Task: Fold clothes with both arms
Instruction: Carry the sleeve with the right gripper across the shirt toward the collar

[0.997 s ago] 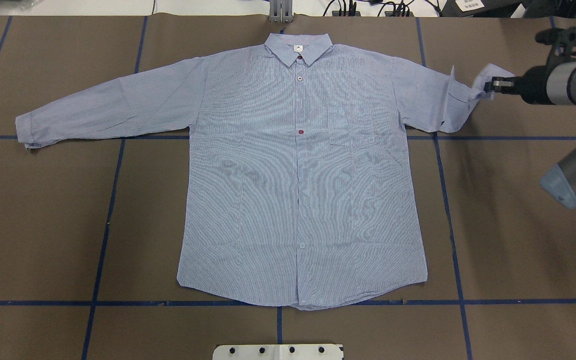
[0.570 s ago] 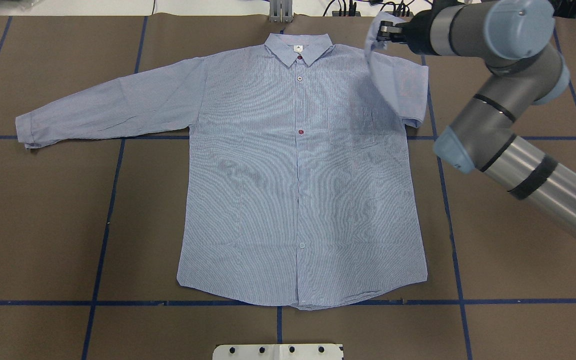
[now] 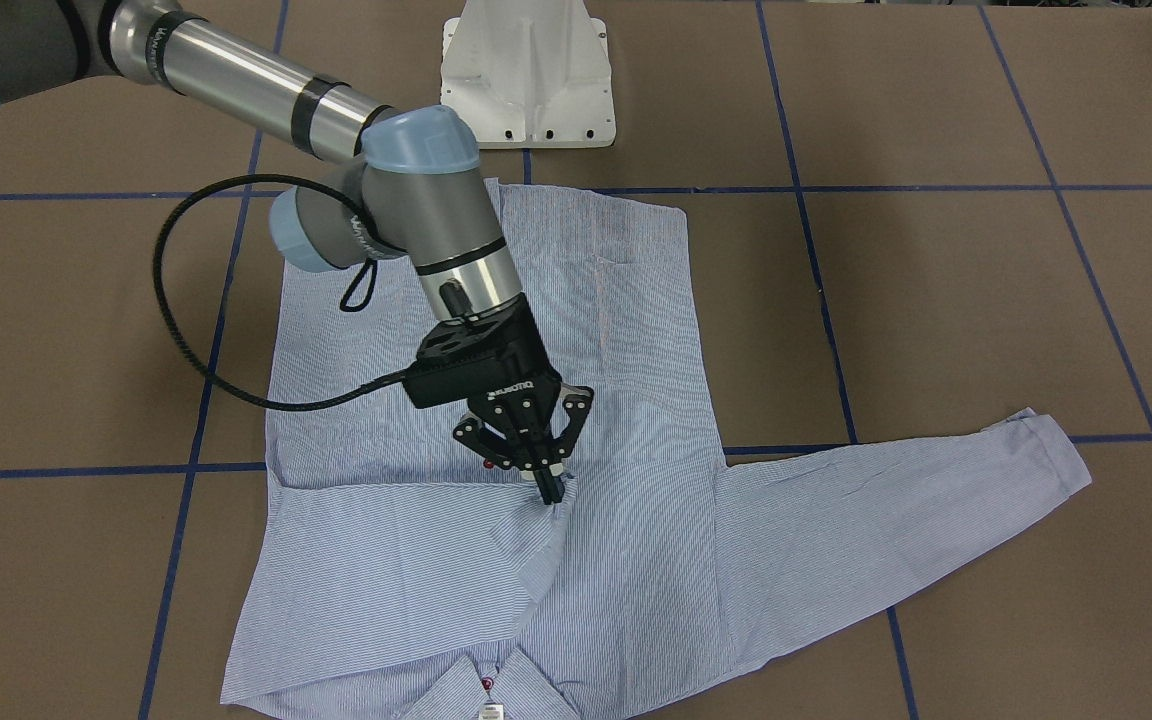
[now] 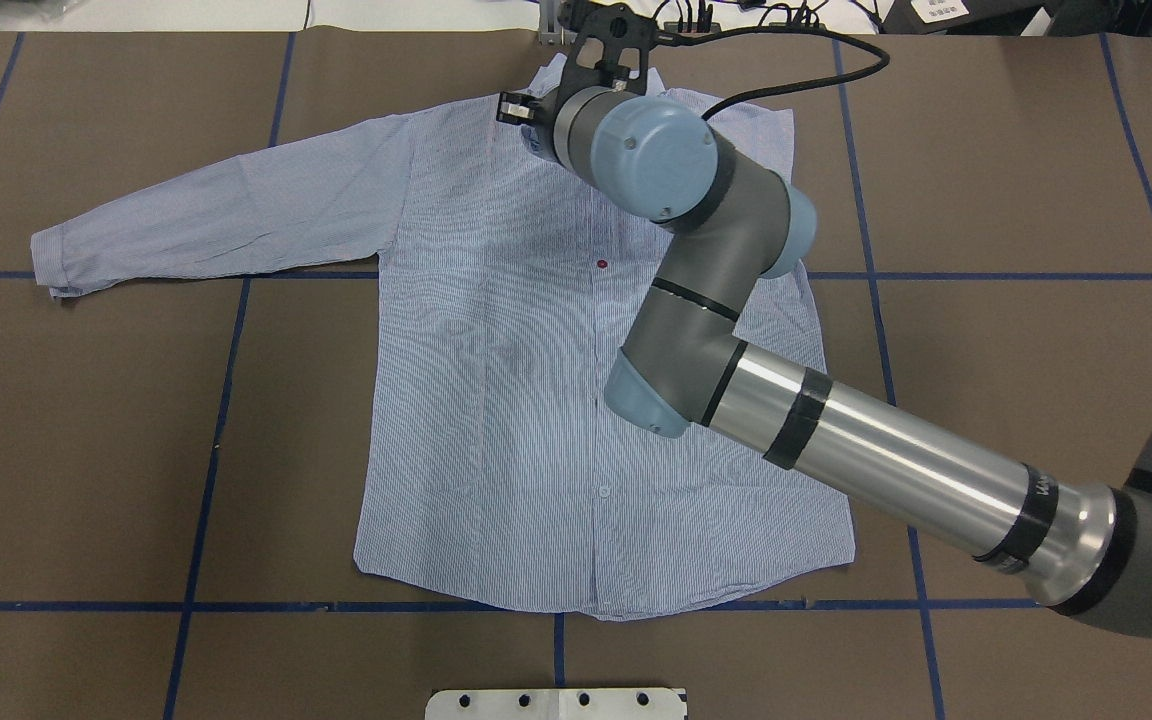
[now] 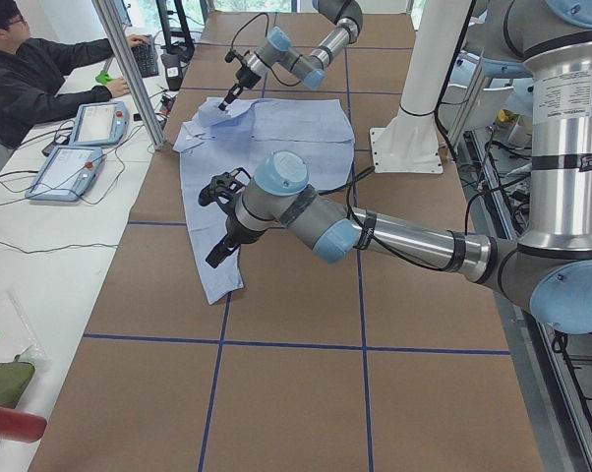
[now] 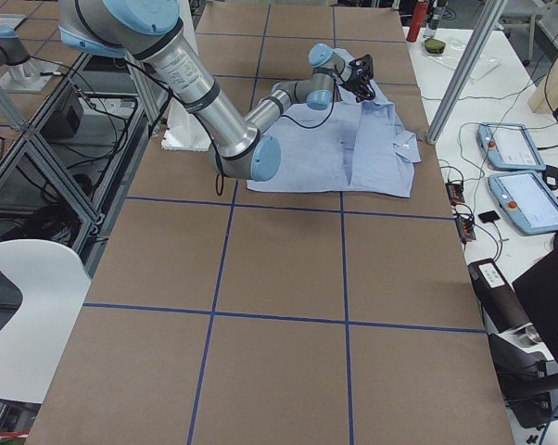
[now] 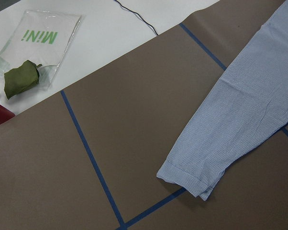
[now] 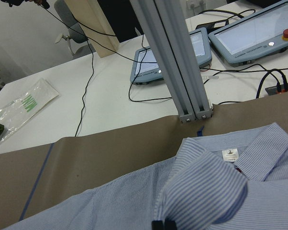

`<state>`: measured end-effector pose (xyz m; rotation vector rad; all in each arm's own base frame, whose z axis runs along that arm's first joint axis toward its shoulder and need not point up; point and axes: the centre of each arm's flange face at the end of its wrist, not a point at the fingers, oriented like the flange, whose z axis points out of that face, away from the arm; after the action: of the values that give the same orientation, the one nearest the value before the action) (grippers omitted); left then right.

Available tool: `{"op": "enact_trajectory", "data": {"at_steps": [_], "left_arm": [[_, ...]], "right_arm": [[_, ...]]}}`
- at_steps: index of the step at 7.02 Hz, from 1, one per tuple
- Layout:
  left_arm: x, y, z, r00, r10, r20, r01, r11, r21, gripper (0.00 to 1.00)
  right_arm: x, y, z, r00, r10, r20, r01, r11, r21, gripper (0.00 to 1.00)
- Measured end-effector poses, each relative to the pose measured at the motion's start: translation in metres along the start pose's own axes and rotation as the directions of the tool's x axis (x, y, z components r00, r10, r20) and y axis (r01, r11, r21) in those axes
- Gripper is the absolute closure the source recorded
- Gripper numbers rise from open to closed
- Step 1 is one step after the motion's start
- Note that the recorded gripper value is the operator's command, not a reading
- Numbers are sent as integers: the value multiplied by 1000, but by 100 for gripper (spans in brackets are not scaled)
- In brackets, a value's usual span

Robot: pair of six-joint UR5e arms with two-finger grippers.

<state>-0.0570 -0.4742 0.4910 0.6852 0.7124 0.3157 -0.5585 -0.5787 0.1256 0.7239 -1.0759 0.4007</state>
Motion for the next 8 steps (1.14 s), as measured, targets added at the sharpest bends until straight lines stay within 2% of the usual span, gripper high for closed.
{"op": "enact_trajectory", "data": {"at_steps": [2,3,5,6,7,8], "left_arm": [[-1,1,1,1000,-1,0,1,1000,-2,0],[-1,1,1,1000,-2,0,2,1000,-3,0],[-3,3,3,1000,-5,0,5,1000,-7,0],[-3,3,4,1000,-7,0,7,1000,-8,0],[-4,3,5,1000,-8,-1,8,1000,-9,0],[-4,1,6,1000,-6,-1,5,1000,-7,0]], "right_arm": [[-64,18,13,996,-22,-84,21,1000,-13,100],[-93,26,16,991,-28,-130,25,999,-25,1],[-116,36,20,982,-39,-186,31,998,-46,0],[-114,33,22,970,-54,-238,41,997,-59,0],[-102,18,26,941,-76,-329,53,996,-79,0],[-77,-12,33,906,-88,-414,38,991,-127,0]]}}
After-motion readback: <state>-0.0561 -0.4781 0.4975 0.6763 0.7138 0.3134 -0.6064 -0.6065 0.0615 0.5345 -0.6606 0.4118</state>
